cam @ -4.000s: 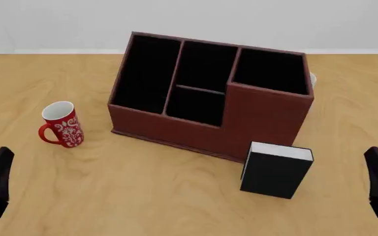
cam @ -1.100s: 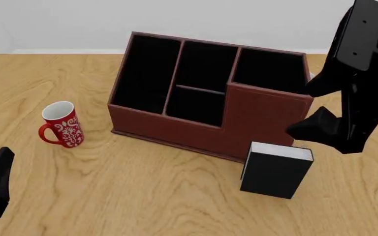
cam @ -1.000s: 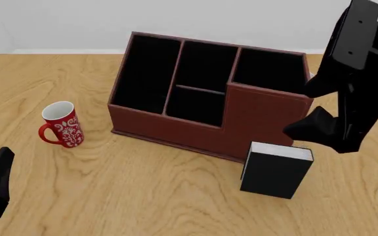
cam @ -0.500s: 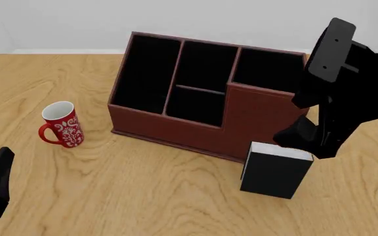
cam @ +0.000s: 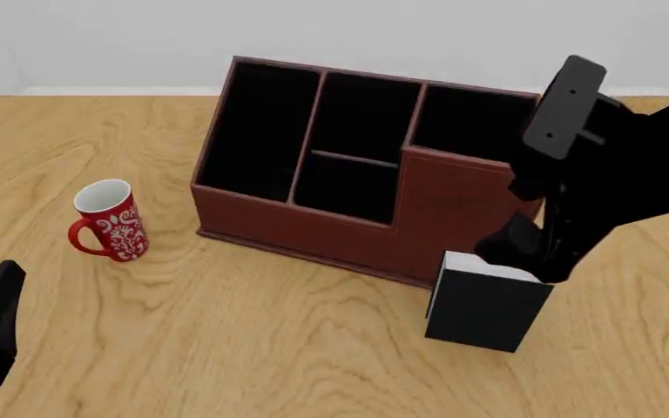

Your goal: Pick up the book and place it in the right compartment of the caddy.

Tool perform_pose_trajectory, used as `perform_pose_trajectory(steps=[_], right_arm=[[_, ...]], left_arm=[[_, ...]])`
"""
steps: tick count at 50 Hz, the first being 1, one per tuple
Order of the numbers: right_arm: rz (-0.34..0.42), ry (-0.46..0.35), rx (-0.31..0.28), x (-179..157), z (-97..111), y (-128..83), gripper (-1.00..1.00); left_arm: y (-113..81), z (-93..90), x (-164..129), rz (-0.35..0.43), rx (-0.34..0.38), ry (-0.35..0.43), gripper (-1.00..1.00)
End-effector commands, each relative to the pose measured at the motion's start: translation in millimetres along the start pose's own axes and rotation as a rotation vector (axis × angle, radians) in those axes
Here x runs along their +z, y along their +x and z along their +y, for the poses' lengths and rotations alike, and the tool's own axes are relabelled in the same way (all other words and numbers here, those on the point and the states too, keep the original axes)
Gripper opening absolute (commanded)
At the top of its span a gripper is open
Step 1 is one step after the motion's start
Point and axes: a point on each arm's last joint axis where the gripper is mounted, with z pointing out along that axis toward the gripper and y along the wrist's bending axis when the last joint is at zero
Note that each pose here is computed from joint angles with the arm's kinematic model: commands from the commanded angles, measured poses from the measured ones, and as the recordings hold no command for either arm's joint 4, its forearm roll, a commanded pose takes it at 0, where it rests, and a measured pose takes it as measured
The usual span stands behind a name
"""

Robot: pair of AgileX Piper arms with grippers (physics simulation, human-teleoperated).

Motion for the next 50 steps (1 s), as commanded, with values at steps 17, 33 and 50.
perform_pose_trajectory(steps=[17,33,50], right_arm=[[0.008,0.003,0.041,23.5,1.8,8.5,1.00],[0.015,-0.008,0.072,36.9,8.9,17.2,1.00],[0.041,-0.003,0.079,48.0,4.4,21.3,1.00]], left_arm=[[0.0,0.0,0.0,0.000,0.000,0.000,1.00],[0.0,0.0,0.0,0.000,0.000,0.000,1.00],[0.0,0.0,0.0,0.000,0.000,0.000,1.00]])
